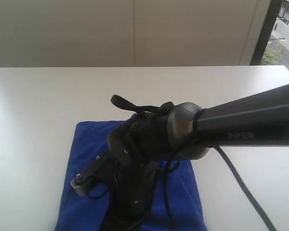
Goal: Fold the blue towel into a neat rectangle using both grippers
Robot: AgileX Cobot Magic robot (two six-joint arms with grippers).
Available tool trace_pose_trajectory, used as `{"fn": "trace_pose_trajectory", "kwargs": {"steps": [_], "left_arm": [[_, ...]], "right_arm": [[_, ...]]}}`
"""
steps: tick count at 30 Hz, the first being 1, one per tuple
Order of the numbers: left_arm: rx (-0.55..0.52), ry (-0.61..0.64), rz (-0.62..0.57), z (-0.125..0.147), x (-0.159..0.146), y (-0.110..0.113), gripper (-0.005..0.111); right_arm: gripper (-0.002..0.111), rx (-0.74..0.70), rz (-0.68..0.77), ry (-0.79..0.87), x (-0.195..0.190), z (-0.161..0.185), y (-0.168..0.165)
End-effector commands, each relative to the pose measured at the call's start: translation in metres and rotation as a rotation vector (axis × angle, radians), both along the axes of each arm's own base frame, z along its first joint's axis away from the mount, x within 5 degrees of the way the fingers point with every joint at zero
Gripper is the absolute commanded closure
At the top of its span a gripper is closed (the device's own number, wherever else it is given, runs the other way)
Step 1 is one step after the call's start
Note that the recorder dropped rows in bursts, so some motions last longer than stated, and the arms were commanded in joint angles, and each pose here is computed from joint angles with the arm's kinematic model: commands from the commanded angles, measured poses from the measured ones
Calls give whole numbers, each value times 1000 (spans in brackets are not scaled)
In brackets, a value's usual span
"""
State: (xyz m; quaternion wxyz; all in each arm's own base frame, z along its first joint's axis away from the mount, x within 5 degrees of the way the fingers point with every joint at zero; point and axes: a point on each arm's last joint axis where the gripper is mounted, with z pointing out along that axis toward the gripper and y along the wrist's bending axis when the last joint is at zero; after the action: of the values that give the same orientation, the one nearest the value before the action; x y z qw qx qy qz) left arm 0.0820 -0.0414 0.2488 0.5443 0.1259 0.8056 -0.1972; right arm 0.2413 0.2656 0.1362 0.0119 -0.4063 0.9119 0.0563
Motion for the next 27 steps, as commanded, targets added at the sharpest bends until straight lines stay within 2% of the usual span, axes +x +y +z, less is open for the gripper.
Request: {"fn": "trace_pose_trajectory", "kwargs": {"steps": [1, 4, 6, 8, 10, 14, 19, 21, 23, 24, 25, 26, 27], "left_arm": [[-62, 4, -6, 1, -1, -2, 107], [-142, -38, 3, 12, 0, -3, 107], [-121, -92, -95, 29, -1, -10, 107], [-91, -101, -181, 46, 5, -15, 107], [-19, -57, -283, 65, 25, -20, 107], [115, 45, -308, 76, 79, -17, 107], [177, 91, -426, 90, 129, -26, 107], [248, 112, -495, 89, 143, -40, 107], [411, 174, -551, 82, 158, -65, 107], [559, 226, -555, 72, 166, -79, 107], [624, 254, -557, 67, 170, -88, 107], [702, 295, -568, 56, 175, -107, 107], [708, 309, -588, 51, 175, -120, 107]], "right_arm": [[108, 35, 68, -133, 4, 21, 0], [108, -19, 52, -313, 10, 63, -19], [108, -96, 7, -429, 20, 82, -39], [108, -120, -54, -465, 29, 93, -56], [108, -112, -124, -485, 39, 104, -77], [108, -66, -157, -486, 44, 122, -99], [108, 86, -90, -380, 33, 133, -110], [108, 152, -83, -339, 28, 132, -113], [108, 221, -77, -288, 23, 126, -123], [108, 231, -106, -275, 23, 119, -133], [108, 231, -122, -271, 23, 116, -137], [108, 251, -177, -273, 23, 105, -142], [108, 266, -199, -271, 22, 100, -142]]}}
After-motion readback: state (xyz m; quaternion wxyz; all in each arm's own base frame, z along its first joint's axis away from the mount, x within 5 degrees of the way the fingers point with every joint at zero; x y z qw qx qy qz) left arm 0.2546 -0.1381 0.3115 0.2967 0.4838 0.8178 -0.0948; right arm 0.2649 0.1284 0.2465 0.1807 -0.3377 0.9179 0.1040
